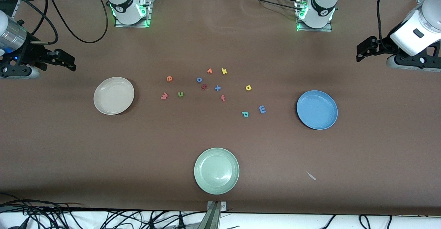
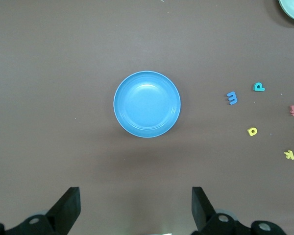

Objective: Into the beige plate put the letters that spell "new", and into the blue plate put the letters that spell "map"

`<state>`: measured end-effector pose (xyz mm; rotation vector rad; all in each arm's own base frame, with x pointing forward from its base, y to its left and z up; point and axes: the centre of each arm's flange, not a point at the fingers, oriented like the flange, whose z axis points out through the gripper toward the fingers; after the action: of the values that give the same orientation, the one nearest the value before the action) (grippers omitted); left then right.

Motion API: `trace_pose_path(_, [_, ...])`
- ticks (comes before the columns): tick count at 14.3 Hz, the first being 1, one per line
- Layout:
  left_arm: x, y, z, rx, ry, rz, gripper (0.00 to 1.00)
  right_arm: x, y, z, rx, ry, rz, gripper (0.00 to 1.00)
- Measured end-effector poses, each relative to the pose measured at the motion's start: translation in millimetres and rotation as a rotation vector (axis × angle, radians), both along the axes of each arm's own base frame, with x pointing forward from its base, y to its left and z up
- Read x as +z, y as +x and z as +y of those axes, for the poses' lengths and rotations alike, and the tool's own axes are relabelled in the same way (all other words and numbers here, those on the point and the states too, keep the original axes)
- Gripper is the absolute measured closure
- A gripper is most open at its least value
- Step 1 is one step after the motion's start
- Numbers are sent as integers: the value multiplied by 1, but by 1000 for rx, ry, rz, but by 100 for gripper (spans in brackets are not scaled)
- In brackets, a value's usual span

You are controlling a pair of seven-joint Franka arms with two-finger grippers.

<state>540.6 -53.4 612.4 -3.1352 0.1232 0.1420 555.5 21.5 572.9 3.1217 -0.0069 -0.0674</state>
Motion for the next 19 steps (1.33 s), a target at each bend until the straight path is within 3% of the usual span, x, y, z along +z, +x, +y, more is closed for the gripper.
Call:
trace_pose_path(6, [-11,4,-2,-3,1,28,0,0,0,0,1,0,-1,0])
trace_pose_path(11, [-59,20,-36,-48,6,114,0,1,0,1,3,0,-1,0])
trace_pose_path(15, [-128,42,-108,83,42,143,0,-1,0,3,6,0,1,0])
trace_pose_path(19, [-182,54,-160,175,55,126,0,-29,9,33,70,-16,47,0])
